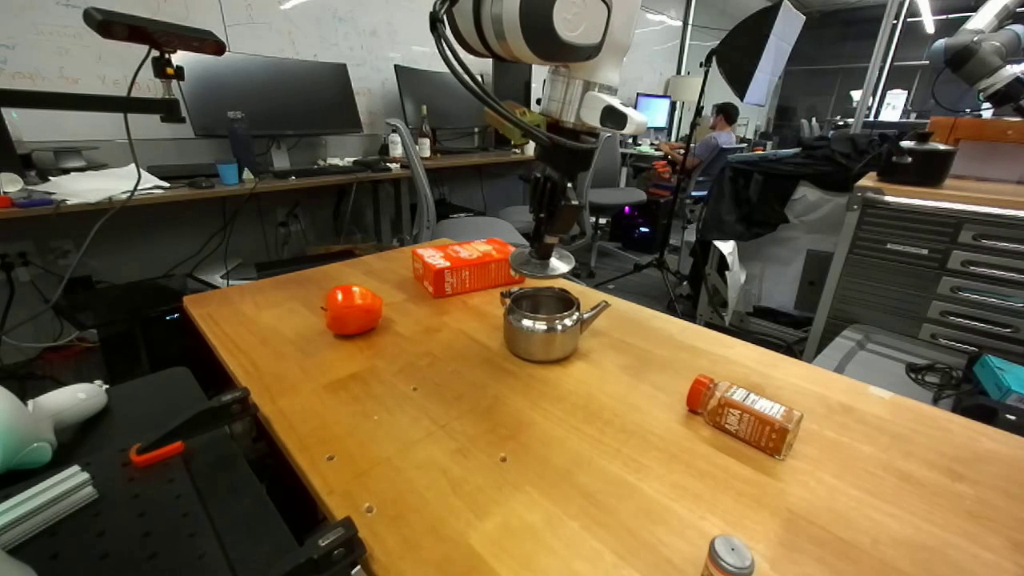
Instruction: Cover the silver pot with the silver lid
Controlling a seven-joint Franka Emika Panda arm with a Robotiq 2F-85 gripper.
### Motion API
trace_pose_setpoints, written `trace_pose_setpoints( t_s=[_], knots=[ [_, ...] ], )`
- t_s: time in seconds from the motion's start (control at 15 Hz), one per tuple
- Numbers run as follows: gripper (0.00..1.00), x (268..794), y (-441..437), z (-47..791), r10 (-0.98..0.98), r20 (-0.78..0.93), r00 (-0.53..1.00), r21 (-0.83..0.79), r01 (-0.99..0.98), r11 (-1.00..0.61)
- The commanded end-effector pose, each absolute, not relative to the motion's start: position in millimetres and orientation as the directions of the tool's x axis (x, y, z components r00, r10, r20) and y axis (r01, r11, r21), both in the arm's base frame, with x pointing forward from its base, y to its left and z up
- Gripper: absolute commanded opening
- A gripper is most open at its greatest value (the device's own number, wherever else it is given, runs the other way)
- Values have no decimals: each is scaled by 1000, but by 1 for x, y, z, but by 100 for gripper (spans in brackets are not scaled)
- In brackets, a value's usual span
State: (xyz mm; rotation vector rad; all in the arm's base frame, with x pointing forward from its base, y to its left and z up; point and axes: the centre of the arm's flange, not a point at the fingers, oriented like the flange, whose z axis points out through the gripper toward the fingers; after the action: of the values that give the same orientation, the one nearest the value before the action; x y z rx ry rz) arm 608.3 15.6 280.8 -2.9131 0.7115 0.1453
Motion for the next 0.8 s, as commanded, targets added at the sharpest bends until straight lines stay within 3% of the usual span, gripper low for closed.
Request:
trace_pose_setpoints(
  t_s=[0.0, 0.73],
  knots=[
    [7, 626, 14, 275, -451, -137, 882, -118, -466, -877],
    [7, 634, 1, 239, -473, -174, 863, -83, -492, -867]
  ],
)
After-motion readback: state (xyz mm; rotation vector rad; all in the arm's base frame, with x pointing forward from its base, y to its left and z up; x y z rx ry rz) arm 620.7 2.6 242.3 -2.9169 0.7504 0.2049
